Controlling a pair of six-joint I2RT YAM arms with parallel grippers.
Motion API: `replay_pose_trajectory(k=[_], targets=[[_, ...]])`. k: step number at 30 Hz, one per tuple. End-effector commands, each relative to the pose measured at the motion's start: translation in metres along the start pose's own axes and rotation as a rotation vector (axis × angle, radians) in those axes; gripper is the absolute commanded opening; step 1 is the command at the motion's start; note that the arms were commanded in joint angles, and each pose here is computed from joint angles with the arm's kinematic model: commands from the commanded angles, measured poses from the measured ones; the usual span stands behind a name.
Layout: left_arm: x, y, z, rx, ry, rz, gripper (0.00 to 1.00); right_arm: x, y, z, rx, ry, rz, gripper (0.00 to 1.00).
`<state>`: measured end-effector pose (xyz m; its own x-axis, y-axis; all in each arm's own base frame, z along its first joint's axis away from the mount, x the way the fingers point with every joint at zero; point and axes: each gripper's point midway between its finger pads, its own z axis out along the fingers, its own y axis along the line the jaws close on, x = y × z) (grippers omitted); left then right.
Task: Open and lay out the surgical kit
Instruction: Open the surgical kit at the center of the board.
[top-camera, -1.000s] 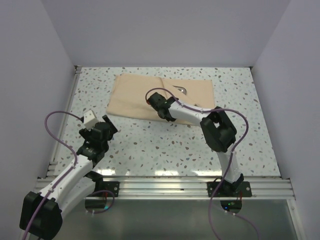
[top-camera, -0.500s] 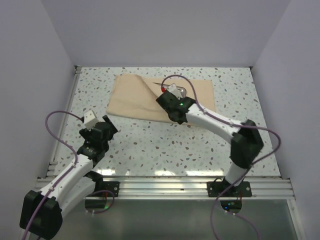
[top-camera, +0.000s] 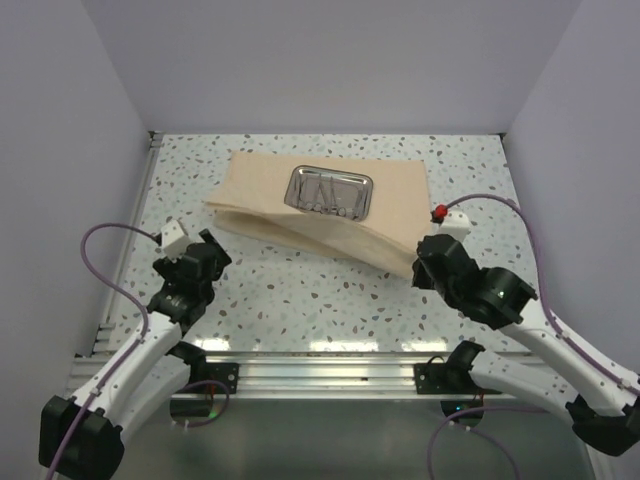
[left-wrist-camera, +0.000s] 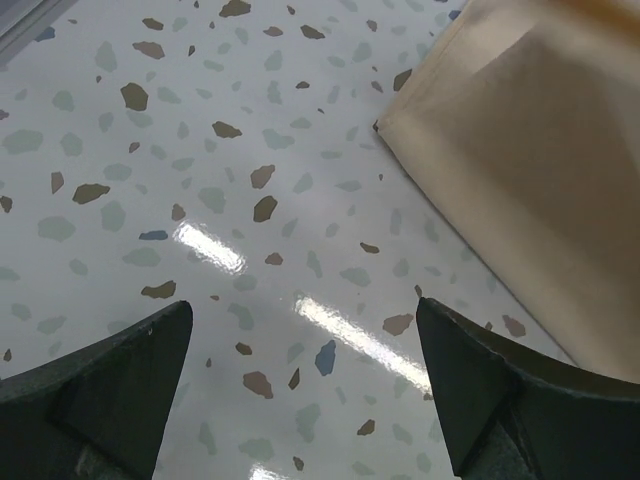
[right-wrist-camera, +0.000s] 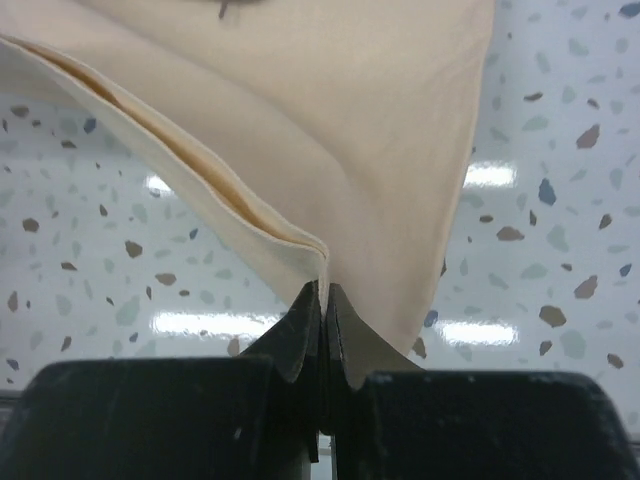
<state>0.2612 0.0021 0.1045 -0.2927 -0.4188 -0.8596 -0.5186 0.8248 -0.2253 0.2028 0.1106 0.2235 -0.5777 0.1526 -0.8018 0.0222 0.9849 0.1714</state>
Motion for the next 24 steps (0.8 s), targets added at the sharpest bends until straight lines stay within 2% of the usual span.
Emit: replay_pose_trajectory(k=[1,6,11,15,19,24], targets=[[-0.034,-0.007,-0.017,0.019,-0.055,-0.072,0.98,0.045,0.006,0.006,-0.027,0.167,0.035,0.00],[-0.063,-0.007,-0.039,0.057,-0.103,-0.115,0.99,0.082,-0.003,0.011,0.029,0.273,0.113,0.00],[-0.065,-0.015,-0.036,0.073,-0.102,-0.098,0.99,0.092,-0.003,0.002,-0.092,0.209,0.324,0.00],[-0.023,-0.029,-0.009,0.042,0.043,-0.056,0.99,0.098,-0.002,0.008,-0.100,0.205,0.314,0.00],[0.026,-0.043,0.010,0.081,0.168,-0.085,1.00,0.100,0.006,0.014,-0.102,0.245,0.241,0.00],[0.054,-0.032,0.026,-0.016,0.213,-0.102,1.00,0.082,0.013,0.013,-0.115,0.199,0.232,0.00]])
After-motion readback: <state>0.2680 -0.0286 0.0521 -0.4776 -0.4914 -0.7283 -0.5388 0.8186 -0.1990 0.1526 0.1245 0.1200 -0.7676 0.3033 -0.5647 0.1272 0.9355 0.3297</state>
